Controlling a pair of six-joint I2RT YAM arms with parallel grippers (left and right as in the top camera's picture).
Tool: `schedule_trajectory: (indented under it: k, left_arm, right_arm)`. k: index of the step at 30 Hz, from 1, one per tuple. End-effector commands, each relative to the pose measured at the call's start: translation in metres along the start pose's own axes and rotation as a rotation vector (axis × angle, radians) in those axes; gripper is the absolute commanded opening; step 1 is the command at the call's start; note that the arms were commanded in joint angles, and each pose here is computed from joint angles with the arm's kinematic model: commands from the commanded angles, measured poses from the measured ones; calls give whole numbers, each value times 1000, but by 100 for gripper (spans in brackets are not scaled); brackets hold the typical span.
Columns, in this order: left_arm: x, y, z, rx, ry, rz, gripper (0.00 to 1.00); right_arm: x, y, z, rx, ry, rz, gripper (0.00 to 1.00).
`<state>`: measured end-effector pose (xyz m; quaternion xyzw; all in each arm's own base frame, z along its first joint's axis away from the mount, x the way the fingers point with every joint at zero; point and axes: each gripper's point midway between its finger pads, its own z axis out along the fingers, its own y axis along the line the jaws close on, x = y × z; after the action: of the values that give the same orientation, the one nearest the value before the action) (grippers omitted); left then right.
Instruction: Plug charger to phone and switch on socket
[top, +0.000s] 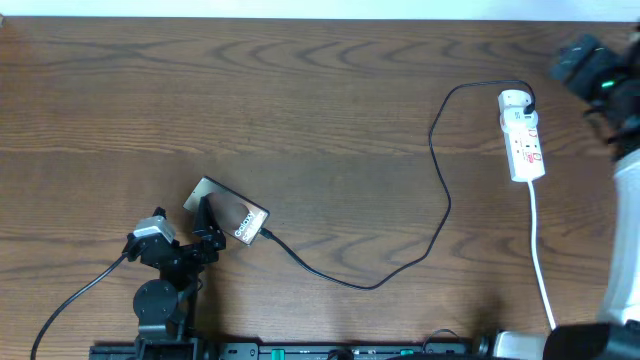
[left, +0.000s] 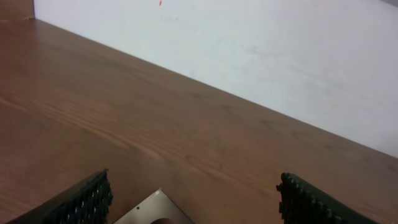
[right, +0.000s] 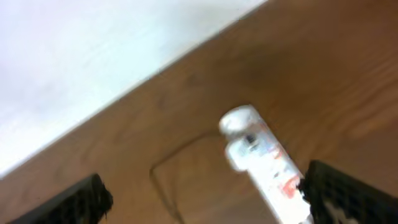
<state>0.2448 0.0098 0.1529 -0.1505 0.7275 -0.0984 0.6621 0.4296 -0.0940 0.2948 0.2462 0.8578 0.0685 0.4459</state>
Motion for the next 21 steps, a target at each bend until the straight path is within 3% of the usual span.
schedule_trajectory:
  k: [1,7,13,18,21]
  left_arm:
    - [15,8,0,-35,45,13,84]
    - [15,8,0,-35,45,13,84]
    - [15,8,0,-35,45,13,84]
    - [15,8,0,-35,45,13,84]
    - [15,8,0,-35,45,13,84]
  right_arm:
    - [30,27,-10,-108,-98,-80,99]
    - [86,31,-24,-239,-302,-186,99]
    - [162,-4,-43,-277,-394,-190,99]
    - [199,-29,-55,-288,-532,-183,99]
    - [213,-38,-53,-260,-494,-179,99]
